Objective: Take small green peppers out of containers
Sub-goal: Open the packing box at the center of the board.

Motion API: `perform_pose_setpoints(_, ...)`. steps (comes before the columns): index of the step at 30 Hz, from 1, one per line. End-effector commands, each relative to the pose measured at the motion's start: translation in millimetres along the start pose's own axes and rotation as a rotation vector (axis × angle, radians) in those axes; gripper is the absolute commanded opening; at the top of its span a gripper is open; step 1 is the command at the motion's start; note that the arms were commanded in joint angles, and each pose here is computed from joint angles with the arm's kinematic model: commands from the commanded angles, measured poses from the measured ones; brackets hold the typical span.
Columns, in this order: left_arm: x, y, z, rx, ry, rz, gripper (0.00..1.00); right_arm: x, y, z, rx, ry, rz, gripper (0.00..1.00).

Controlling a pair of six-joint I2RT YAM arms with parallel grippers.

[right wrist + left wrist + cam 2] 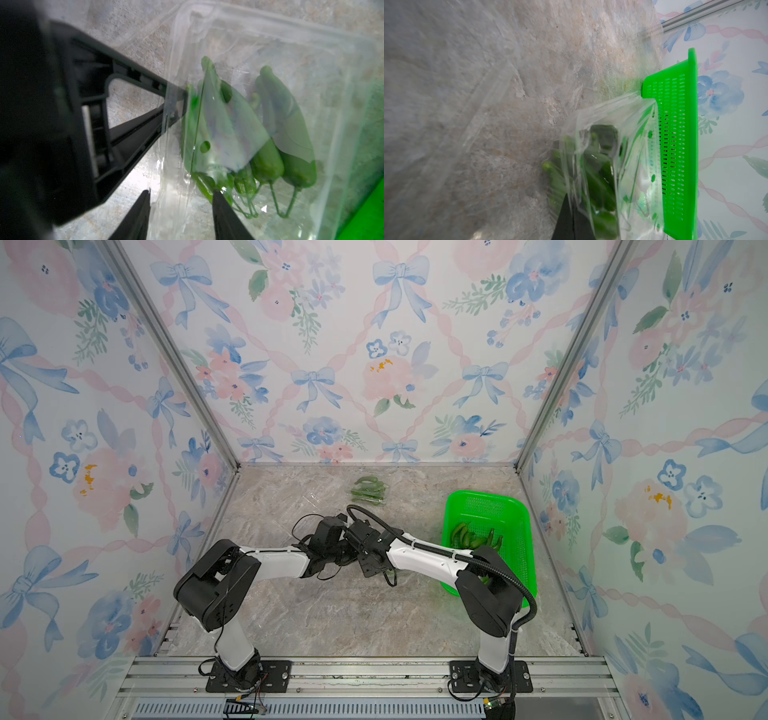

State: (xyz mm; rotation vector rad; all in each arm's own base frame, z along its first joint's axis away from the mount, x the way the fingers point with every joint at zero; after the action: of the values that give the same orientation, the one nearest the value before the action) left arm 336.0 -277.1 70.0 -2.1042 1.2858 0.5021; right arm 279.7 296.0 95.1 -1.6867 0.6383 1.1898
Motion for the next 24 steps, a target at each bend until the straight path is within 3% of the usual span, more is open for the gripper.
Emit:
perform_pose_setpoints(1,0,5,3,0.019,-0.018,0.024,0.05,21,5,-16,0.067,0.078,0.026,0.42)
perform_pose_setpoints(14,2,7,4,0.023,-0.016,0.037,0.05,37,6,-20,0.070,0.110,0.040,0.22)
perform_pose_setpoints(24,3,8,5,0.026,-0.018,0.042,0.04,13,-9,-16,0.045,0.056,-0.001,0.09)
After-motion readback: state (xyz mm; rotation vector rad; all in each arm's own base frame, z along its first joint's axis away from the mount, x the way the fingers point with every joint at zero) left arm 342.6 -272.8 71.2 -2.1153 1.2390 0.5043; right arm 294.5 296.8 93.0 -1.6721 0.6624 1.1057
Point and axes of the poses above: each gripper's point midway between its finger pads, its own x axis out along the fingers, its own z axis along the line the jaws close on, y = z × x, the point moved 2 cm from there along -x, back along the fingers, and after that the axes turned 2 degrees about -x, right-handed, at the moved point
